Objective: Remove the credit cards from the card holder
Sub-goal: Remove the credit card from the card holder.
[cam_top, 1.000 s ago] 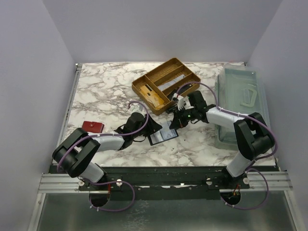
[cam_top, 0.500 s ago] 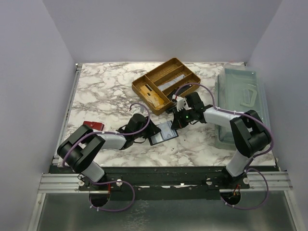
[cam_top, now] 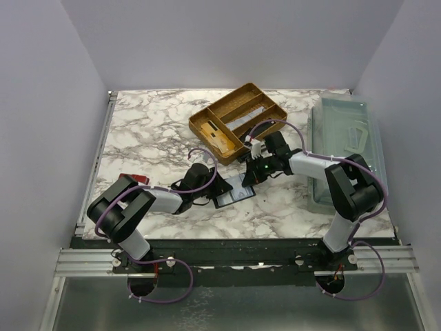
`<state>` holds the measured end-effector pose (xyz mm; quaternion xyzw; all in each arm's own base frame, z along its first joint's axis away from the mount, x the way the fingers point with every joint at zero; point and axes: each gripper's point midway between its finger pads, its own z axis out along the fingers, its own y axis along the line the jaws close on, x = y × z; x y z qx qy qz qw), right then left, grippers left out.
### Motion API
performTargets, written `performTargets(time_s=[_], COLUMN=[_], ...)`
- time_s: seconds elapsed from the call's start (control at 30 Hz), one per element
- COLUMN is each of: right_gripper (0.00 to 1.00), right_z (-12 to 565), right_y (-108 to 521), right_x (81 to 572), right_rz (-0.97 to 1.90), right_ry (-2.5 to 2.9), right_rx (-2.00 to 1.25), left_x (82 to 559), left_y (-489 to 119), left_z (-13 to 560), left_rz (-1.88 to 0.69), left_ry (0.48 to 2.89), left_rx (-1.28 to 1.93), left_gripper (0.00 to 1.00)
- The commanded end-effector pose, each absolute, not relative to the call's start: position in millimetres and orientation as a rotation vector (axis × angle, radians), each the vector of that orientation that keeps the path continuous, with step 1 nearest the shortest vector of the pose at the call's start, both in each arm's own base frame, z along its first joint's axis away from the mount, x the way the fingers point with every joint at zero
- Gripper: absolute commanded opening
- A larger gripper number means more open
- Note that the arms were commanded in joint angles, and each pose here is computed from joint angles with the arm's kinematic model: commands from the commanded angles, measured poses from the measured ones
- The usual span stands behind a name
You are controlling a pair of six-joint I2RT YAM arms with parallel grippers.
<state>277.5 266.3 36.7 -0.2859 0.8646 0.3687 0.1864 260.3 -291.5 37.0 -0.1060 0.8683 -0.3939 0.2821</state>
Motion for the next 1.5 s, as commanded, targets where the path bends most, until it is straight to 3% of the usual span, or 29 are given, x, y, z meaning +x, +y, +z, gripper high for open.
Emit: performTargets(time_s=[0.0,0.17,0.43,0.77,1.1,1.47], right_gripper=[0.14,0.23,0.25,0.28,0.30,0.37], right_z=[31,32,43,43,43,26], right_y=[269,274,289,285,270,263], right_x=[274,266,241,242,268,273], right_rz=[1.051,1.130,1.418,1.512,1.305,1.209], right_ry=[2.480,2.484,2.483,2.514,2.510,2.581], right_rx=[-0.791,-0.808,-0.808,-0.697,-0.620,-0.582], left_x=[253,252,248,245,246,248], left_y=[-294,-294,-294,-288,-272,-273], left_z=[31,32,27,27,37,20], left_rz=[-1.079,-1.085,-1.104,-1.132,-1.020,-0.937], left_ry=[2.343,2.341,2.365,2.361,2.337,2.414], left_rx=[-0.264,-0.264,-0.302,-0.361,-0.286,-0.243], left_gripper=[0.36,0.38,0.42,0.41,0.45,0.26])
